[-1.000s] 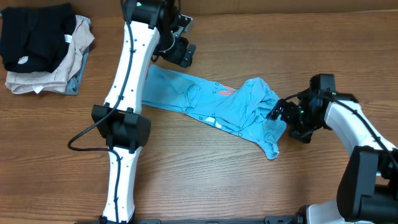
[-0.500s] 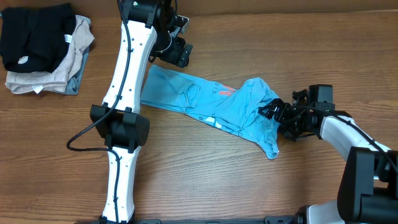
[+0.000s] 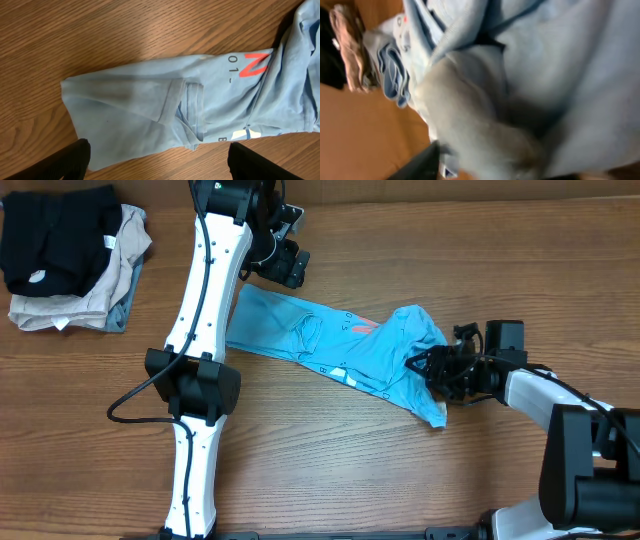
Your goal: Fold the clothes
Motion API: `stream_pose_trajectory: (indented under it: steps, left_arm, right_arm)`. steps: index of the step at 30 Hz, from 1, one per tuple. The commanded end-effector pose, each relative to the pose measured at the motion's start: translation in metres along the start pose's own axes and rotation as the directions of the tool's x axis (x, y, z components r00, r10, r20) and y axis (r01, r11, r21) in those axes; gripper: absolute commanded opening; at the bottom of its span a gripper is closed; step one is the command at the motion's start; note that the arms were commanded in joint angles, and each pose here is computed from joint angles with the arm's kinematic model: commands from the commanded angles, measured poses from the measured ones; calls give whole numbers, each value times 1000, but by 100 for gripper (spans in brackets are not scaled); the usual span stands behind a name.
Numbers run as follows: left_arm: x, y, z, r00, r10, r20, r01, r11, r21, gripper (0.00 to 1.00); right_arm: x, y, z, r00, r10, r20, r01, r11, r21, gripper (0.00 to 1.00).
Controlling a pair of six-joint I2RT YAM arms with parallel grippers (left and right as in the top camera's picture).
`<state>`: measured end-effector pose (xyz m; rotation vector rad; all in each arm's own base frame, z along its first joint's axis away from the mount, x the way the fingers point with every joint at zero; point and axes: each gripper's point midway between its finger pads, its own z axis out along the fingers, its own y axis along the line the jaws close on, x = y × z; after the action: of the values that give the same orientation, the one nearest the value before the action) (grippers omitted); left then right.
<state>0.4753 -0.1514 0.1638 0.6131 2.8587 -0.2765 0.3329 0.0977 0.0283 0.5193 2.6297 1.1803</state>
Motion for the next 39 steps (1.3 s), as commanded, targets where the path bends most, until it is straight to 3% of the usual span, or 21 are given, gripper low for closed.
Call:
stream_pose_trajectory:
  steps: [1, 3, 8, 17, 25, 30, 39]
  left_arm:
    - [-5, 1, -9, 999, -3, 34, 3, 1000, -10, 89]
    - [-5, 3, -10, 999, -5, 34, 6, 1000, -14, 89]
    - [-3, 15, -11, 998, -48, 31, 49, 997, -53, 88]
    - [4, 53, -18, 988, -146, 42, 149, 985, -89, 89]
    - [13, 85, -24, 977, -210, 49, 214, 972, -102, 90]
    - [13, 94, -26, 973, -223, 62, 229, 968, -107, 93]
    - [12, 96, -26, 972, -225, 67, 231, 967, -108, 96]
  right_arm:
    - [3, -2, 3, 1000, -5, -4, 5, 1000, 11, 22]
    - [-2, -6, 1, 1000, 2, 12, -2, 1000, 22, 4]
    - [-25, -14, -25, 997, 42, 71, -44, 999, 30, 4]
    - [-61, -22, -123, 990, 20, 139, -43, 985, 166, 4]
    - [-77, 24, -176, 990, -88, 111, 52, 954, 295, 4]
    - [-70, 77, -158, 976, -212, 47, 191, 943, 274, 5]
    - [-29, 152, -56, 922, -380, -75, 387, 890, 241, 7]
